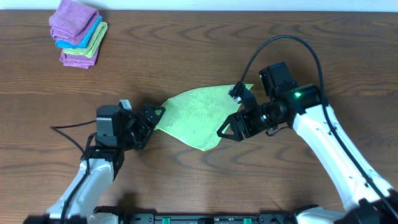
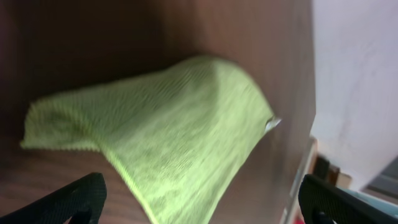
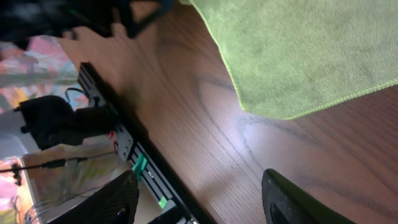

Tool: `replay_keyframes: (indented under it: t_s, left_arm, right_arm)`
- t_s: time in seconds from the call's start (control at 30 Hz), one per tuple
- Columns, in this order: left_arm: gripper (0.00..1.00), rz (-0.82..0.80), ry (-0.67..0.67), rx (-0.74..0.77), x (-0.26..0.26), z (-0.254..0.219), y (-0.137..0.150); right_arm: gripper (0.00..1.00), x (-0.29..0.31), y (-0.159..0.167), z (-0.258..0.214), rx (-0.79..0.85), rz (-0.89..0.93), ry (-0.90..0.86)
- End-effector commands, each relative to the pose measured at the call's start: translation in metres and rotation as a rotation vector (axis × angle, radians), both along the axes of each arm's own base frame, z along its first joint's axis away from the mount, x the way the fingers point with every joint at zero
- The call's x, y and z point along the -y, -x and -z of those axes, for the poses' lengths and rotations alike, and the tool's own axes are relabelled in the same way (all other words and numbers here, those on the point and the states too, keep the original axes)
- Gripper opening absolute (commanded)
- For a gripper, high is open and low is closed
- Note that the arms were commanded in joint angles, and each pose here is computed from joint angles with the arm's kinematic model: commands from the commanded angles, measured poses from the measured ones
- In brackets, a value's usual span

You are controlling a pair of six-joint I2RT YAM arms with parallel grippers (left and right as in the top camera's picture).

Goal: Fold the cloth
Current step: 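Grasp the cloth's left corner with the left gripper, right corner with right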

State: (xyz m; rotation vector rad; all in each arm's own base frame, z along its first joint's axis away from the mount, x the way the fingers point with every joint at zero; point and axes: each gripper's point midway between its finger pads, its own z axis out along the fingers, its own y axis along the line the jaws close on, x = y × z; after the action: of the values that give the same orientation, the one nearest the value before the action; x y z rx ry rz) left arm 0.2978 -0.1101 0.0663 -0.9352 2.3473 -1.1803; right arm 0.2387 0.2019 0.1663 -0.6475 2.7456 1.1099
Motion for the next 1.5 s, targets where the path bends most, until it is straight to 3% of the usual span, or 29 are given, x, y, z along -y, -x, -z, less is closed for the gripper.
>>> replay_keyframes:
  t_s: [0.0, 0.3, 0.6, 0.77, 1.03, 1.3, 1.47]
  left_arm:
    - [1.0, 0.066, 0.083, -0.032, 0.015, -0.005, 0.004]
    - [0.91, -0.01, -0.072, -0.032, -0.008, 0.013, -0.001]
    - [0.89, -0.068, -0.162, -0.039, -0.024, 0.026, -0.007]
    - [0.83, -0.086, -0.134, -0.056, -0.022, 0.035, -0.014]
    - [0.83, -0.127, -0.116, -0.042, -0.027, 0.037, -0.025]
    - [0.74, -0.175, -0.083, -0.022, -0.044, 0.025, -0.039]
    - [0.7, -0.138, -0.015, -0.09, -0.032, 0.037, -0.034]
  right_arm:
    - [0.64, -0.002, 0.003, -0.014, 0.012, 0.007, -0.045]
    - [0.66, 0.001, 0.01, -0.014, 0.016, -0.027, -0.037]
    - [0.65, 0.001, 0.012, -0.014, 0.011, -0.028, -0.033]
    - [0.64, 0.002, 0.013, -0.013, 0.007, -0.028, -0.031]
    - [0.63, 0.002, 0.015, -0.013, -0.007, -0.028, -0.027]
    - [0.64, 0.002, 0.013, -0.013, 0.006, -0.028, -0.03]
    - [0.65, 0.001, 0.01, -0.014, 0.021, -0.028, -0.035]
